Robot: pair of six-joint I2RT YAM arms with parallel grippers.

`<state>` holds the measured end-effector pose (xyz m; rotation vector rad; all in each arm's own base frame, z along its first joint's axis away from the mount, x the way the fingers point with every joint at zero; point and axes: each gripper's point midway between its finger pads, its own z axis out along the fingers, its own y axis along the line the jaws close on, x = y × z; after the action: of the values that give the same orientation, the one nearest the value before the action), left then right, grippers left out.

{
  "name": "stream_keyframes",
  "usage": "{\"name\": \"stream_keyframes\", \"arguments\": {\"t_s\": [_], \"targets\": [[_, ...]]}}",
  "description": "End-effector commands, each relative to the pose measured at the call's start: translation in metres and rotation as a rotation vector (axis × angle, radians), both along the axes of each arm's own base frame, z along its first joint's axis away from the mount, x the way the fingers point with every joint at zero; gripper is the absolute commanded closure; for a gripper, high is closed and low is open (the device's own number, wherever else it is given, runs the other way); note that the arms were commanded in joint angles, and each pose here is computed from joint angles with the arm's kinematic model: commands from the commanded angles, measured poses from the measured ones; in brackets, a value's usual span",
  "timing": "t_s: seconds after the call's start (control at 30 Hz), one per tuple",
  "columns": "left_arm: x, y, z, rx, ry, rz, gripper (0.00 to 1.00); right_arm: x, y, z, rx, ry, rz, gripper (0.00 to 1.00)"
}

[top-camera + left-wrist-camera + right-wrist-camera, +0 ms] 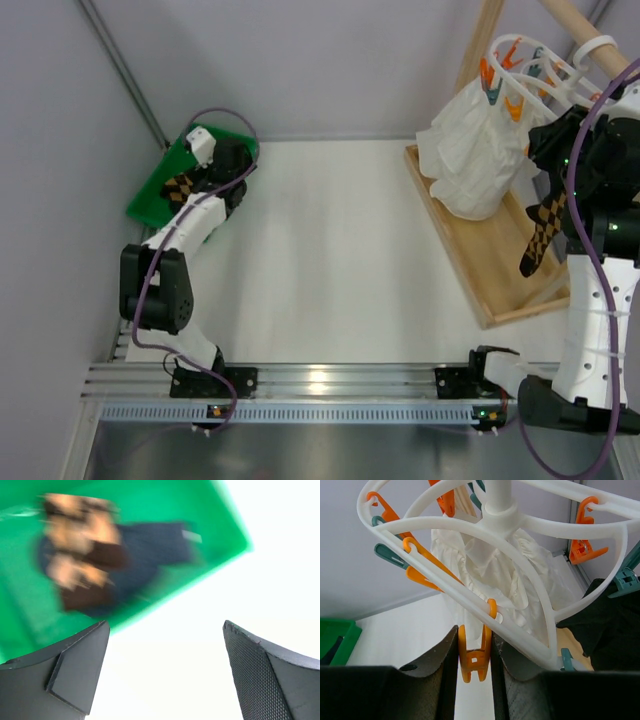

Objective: Remove the socks clipped to the hanger

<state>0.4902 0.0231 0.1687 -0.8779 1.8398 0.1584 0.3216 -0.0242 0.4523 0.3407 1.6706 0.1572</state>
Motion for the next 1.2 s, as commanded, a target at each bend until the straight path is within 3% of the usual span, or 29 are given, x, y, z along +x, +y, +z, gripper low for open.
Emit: {"name": "stream_keyframes", "arguments": {"t_s": [0.0, 0.1, 0.23, 0.33, 0.4, 0.5, 0.57, 0.6, 0.63, 0.67, 0.73, 0.8, 0.83, 0.87, 0.93, 1.0, 1.03, 1.07, 1.13, 1.17], "targets": [[-0.01, -0.063, 0.053, -0.063, -0.147, -0.119, 0.02, 0.01, 0.017, -0.017, 0.046, 0.058, 0.093, 0.84], [-0.024, -0.129, 0.063, -0.094, -0.16, -0.286, 0.02, 0.011, 0.017, -0.022, 0.039, 0.08, 0.093, 0.67], [-0.054, -0.244, 0.079, -0.083, -0.17, -0.564, 0.04, 0.01, 0.016, -0.022, 0.032, 0.088, 0.091, 0.55], [-0.082, -0.33, 0.093, -0.106, -0.189, -0.809, 0.09, 0.008, 0.017, -0.022, 0.034, 0.096, 0.098, 0.46], [-0.112, -0.395, 0.102, -0.112, -0.219, -1.037, 0.14, 0.007, 0.018, -0.025, 0.035, 0.112, 0.102, 0.35], [-0.141, -0.465, 0.125, -0.153, -0.303, -1.26, 0.21, 0.004, 0.02, -0.029, 0.035, 0.128, 0.108, 0.26], [-0.147, -0.496, 0.11, -0.163, -0.28, -1.35, 0.24, 0.001, 0.018, -0.03, 0.026, 0.138, 0.101, 0.25], [-0.156, -0.516, 0.13, -0.205, -0.317, -1.437, 0.28, -0.002, 0.017, -0.032, 0.023, 0.152, 0.093, 0.21], [-0.153, -0.53, 0.111, -0.215, -0.285, -1.459, 0.3, -0.004, 0.017, -0.033, 0.022, 0.161, 0.092, 0.2], [-0.157, -0.544, 0.128, -0.259, -0.317, -1.508, 0.33, -0.005, 0.016, -0.031, 0.017, 0.16, 0.091, 0.18], [-0.161, -0.566, 0.111, -0.292, -0.286, -1.582, 0.36, -0.012, 0.017, -0.033, 0.017, 0.168, 0.088, 0.09], [-0.16, -0.583, 0.126, -0.317, -0.331, -1.61, 0.37, -0.02, 0.016, -0.034, 0.016, 0.173, 0.081, 0.06], [-0.158, -0.595, 0.106, -0.321, -0.301, -1.628, 0.42, -0.024, 0.016, -0.035, 0.026, 0.177, 0.074, 0.0], [-0.155, -0.603, 0.121, -0.344, -0.339, -1.627, 0.45, -0.027, 0.016, -0.038, 0.031, 0.183, 0.069, 0.01], [-0.144, -0.618, 0.094, -0.353, -0.31, -1.618, 0.56, -0.039, 0.015, -0.036, 0.046, 0.168, 0.043, 0.01], [-0.137, -0.631, 0.109, -0.392, -0.361, -1.612, 0.62, -0.05, 0.013, -0.038, 0.053, 0.163, 0.019, 0.01], [-0.131, -0.642, 0.081, -0.404, -0.328, -1.615, 0.62, -0.053, 0.013, -0.04, 0.058, 0.166, 0.012, 0.01], [-0.13, -0.649, 0.102, -0.438, -0.389, -1.627, 0.62, -0.057, 0.013, -0.043, 0.058, 0.178, 0.01, 0.01], [-0.123, -0.662, 0.085, -0.46, -0.403, -1.631, 0.59, -0.064, 0.013, -0.042, 0.067, 0.176, 0.002, 0.0], [-0.116, -0.663, 0.098, -0.466, -0.45, -1.596, 0.58, -0.065, 0.014, -0.042, 0.076, 0.176, 0.003, 0.0]]}}
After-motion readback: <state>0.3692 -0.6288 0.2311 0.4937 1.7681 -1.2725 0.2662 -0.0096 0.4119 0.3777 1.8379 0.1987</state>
